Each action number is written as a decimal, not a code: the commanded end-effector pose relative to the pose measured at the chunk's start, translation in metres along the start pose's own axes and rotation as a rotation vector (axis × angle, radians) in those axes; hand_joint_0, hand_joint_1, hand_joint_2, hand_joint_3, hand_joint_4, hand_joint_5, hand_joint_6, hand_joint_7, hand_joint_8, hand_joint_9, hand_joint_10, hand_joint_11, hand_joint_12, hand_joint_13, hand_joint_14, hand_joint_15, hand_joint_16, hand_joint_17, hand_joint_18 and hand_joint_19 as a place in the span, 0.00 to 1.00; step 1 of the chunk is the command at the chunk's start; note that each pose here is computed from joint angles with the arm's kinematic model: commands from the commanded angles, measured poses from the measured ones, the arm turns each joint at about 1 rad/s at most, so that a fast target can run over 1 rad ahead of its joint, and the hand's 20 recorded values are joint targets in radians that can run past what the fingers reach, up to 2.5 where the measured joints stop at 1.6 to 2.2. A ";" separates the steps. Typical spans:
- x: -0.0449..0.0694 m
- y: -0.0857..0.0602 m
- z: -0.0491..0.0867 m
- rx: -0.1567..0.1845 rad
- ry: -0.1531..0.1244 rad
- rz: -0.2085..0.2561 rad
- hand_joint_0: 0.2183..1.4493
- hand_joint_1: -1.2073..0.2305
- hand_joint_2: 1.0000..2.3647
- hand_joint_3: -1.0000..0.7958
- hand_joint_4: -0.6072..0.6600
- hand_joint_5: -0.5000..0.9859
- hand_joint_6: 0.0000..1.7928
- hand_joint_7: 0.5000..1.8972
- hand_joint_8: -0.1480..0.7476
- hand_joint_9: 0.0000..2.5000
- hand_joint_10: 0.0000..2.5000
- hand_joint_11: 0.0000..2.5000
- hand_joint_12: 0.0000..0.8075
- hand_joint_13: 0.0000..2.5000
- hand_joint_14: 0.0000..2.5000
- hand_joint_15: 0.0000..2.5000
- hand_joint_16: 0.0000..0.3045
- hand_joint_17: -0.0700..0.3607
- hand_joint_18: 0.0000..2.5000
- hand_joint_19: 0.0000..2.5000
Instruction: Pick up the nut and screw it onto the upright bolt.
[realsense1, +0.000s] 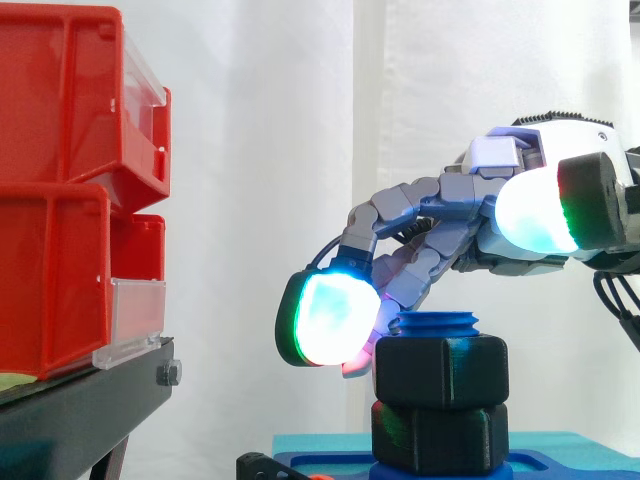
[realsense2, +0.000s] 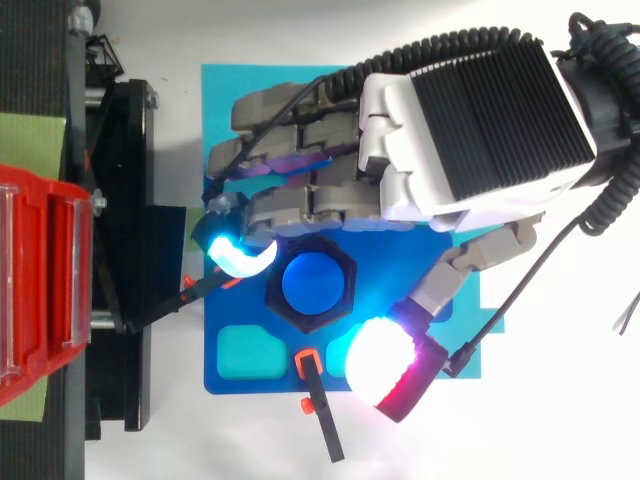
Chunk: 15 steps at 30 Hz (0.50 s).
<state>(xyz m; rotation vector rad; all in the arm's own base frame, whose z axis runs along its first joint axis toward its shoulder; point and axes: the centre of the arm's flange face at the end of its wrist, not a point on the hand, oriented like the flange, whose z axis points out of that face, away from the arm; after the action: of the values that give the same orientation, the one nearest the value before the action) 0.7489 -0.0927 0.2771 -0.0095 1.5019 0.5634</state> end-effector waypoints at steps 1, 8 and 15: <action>0.000 0.000 0.000 0.000 0.000 0.000 0.19 0.64 0.00 0.28 0.73 0.27 0.28 0.29 0.56 0.36 0.00 0.04 0.53 0.20 0.00 0.00 0.19 0.47 0.17 0.05; -0.001 -0.002 -0.001 0.001 -0.001 -0.002 0.20 0.64 0.00 0.28 0.73 0.31 0.28 0.37 0.56 0.43 0.00 0.05 0.52 0.25 0.00 0.00 0.18 0.45 0.20 0.05; -0.006 -0.007 -0.003 0.000 -0.016 -0.015 0.21 0.64 0.00 0.28 0.69 0.36 0.28 0.47 0.53 0.57 0.00 0.08 0.47 0.37 0.00 0.01 0.16 0.41 0.25 0.06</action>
<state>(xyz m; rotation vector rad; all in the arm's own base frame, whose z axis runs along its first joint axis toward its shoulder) 0.7486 -0.0982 0.2781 -0.0118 1.4946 0.5543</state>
